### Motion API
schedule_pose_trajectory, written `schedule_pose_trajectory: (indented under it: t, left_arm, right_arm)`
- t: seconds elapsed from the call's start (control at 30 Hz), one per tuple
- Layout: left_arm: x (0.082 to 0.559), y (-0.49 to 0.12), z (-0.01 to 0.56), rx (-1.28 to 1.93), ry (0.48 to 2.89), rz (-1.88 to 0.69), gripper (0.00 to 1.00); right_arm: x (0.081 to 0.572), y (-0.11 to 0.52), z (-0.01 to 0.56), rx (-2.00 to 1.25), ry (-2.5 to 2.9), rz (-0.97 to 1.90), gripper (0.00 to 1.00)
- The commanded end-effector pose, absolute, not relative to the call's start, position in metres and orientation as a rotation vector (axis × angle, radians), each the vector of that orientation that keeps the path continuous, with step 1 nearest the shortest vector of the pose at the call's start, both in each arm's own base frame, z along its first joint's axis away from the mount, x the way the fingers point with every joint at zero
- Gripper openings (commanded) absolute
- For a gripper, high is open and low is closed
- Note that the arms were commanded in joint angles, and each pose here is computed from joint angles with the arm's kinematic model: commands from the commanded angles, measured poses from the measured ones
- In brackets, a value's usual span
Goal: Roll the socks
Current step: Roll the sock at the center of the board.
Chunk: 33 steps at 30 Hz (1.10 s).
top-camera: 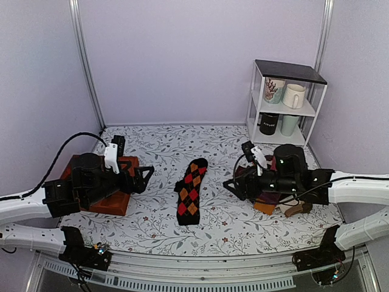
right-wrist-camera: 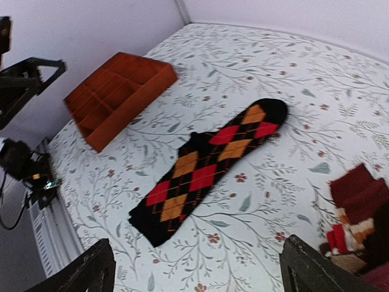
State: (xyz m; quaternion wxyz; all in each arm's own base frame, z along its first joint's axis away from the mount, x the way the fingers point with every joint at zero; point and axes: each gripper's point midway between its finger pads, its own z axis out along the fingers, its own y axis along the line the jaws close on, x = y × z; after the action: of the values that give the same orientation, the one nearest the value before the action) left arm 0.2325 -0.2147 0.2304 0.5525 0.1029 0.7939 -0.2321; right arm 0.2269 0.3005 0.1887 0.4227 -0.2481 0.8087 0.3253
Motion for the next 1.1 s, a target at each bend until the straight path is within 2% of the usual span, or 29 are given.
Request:
schedule_pose_trajectory:
  t: [0.0,0.2,0.47,0.7,1.07]
  left_arm:
    - [0.231,-0.224,0.214,0.281,1.908,-0.596,1.00]
    - [0.222,-0.232,0.184,0.303,1.972,-0.654,0.99]
    - [0.212,-0.224,0.168,0.284,1.968,-0.702,0.99]
    - [0.208,-0.216,0.163,0.287,1.943,-0.698,0.99]
    - [0.212,-0.210,0.159,0.264,1.935,-0.655,1.00]
  right_arm:
    - [0.187,0.345,0.181,-0.967,1.880,1.058,0.89]
    - [0.141,0.382,0.146,-1.252,1.797,1.173,0.78]
    - [0.130,0.408,0.106,-1.338,1.817,1.145,0.64]
    - [0.131,0.434,0.076,-1.414,1.792,1.022,0.59]
    - [0.150,0.447,0.064,-1.422,1.722,0.881,0.59]
